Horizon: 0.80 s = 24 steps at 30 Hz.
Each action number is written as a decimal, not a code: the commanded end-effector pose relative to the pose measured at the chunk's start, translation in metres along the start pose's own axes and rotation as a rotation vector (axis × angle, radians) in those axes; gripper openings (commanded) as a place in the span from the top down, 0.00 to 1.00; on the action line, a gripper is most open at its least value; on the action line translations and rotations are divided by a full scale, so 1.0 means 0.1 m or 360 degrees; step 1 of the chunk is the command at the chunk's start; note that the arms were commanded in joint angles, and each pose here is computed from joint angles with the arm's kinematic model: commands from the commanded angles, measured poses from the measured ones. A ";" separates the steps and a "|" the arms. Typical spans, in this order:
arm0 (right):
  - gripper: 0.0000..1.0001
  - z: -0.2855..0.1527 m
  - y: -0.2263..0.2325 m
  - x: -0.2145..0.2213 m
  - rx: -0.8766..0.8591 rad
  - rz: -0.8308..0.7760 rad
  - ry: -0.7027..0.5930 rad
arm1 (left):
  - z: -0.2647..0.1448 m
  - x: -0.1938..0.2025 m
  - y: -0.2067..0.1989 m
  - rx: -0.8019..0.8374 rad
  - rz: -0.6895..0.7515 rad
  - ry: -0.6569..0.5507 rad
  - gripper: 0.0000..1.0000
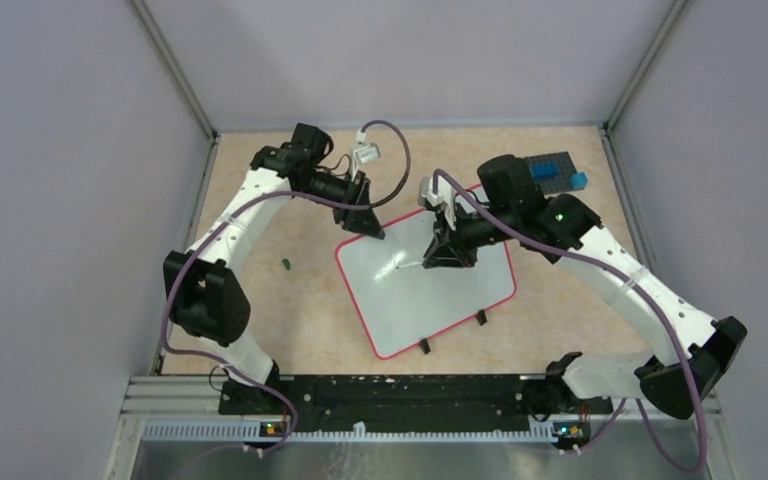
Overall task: Write a sentence on the whiteboard
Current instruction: Hold the whiteboard at the center of the board.
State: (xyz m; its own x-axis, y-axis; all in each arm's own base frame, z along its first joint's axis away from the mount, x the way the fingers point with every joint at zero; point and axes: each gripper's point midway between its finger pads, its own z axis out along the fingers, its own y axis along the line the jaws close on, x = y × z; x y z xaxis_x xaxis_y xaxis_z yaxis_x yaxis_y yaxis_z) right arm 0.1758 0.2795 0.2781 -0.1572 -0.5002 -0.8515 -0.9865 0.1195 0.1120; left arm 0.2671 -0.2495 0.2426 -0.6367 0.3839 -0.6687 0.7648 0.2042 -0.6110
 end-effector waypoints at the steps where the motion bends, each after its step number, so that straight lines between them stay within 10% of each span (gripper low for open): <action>1: 1.00 -0.03 -0.05 -0.21 0.0066 -0.0067 -0.0100 | -0.30 -0.16 -0.12 -0.0027 0.0084 -0.0122 0.48; 24: 1.00 0.47 -0.13 -0.71 0.0340 -0.0388 -0.0101 | -0.36 0.07 -0.12 -0.0021 -0.0008 -0.0166 0.63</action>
State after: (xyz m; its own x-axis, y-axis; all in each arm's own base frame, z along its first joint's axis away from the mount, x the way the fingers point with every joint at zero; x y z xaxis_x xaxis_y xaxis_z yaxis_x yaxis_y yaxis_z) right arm 0.1948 0.3397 0.2850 0.0057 -0.5429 -0.8398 -0.9788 0.1690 -0.1159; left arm 0.2554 -0.2129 0.2576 -0.6601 0.3011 -0.6882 0.7512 0.2587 -0.6073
